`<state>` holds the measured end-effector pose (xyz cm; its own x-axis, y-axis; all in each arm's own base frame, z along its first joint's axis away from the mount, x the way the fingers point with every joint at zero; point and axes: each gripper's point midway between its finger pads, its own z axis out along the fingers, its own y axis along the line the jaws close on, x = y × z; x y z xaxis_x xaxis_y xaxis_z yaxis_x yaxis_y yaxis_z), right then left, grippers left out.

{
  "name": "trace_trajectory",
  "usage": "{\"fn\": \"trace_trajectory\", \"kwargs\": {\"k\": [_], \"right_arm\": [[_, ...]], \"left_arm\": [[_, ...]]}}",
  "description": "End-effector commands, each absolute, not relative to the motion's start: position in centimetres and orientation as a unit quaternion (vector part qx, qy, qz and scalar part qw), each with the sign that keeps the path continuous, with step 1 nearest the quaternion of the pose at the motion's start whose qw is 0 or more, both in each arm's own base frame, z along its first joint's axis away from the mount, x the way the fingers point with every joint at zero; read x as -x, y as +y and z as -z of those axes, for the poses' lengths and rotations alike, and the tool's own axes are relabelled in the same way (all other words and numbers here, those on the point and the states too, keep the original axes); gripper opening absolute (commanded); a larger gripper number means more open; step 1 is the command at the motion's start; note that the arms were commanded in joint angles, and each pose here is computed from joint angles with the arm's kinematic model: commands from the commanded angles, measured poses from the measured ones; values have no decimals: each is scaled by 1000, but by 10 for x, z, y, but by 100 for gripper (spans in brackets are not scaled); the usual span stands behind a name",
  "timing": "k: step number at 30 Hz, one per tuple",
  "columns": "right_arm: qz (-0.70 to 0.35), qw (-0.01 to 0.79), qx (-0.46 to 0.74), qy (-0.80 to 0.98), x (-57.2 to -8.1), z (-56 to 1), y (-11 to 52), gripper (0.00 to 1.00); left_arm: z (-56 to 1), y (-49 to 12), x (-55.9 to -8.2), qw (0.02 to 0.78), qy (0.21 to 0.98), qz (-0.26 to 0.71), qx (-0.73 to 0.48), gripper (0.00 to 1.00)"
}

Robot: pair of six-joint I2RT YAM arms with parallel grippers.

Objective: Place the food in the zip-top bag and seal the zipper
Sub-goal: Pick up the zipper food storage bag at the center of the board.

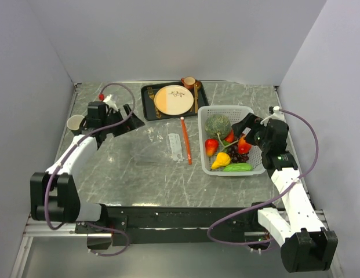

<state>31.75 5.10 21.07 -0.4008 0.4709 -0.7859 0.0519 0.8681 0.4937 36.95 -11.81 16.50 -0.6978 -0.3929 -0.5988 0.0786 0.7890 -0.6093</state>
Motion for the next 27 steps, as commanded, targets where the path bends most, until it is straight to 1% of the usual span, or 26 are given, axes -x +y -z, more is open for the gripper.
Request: {"fn": "trace_trajectory", "kwargs": {"k": [1,3,4,5,6,7,8,12,15,17,19,22,24,27], "right_arm": [[-147,550,-154,807,-323,-235,33,100],[-137,544,-158,812,-323,-234,30,100],[-139,541,-156,815,-322,-233,31,100],[-143,541,-155,814,-322,-233,32,100],[-146,539,-155,815,-321,-231,33,100],[-148,538,-156,815,-321,-231,34,100],[-153,537,-153,815,-319,-230,36,100],[-152,538,-154,815,-315,-226,35,100],[-155,539,-152,814,-313,-225,36,100],[-154,537,-154,815,-313,-223,36,100],[-151,535,-155,816,-313,-223,35,100],[-148,533,-158,818,-312,-221,34,100],[-148,533,-158,818,-312,-219,33,100],[-153,533,-158,817,-312,-219,35,100]], "left_arm": [[-219,-152,-366,428,839,335,10,99],[-219,-166,-364,423,840,339,4,99],[-215,-173,-361,406,842,355,4,99],[-197,-178,-361,374,858,352,5,99],[-199,-187,-362,363,865,346,-3,99],[-186,-183,-365,358,881,310,10,99],[-178,-186,-366,354,888,294,11,99],[-169,-219,-358,366,893,263,-2,99],[-165,-233,-361,375,895,241,3,99],[-154,-242,-362,363,903,231,-2,99],[-155,-257,-363,360,903,235,-11,99],[-148,-280,-360,349,904,246,-29,95],[-138,-293,-360,335,908,250,-33,89],[-123,-302,-363,322,911,257,-29,86]]}}
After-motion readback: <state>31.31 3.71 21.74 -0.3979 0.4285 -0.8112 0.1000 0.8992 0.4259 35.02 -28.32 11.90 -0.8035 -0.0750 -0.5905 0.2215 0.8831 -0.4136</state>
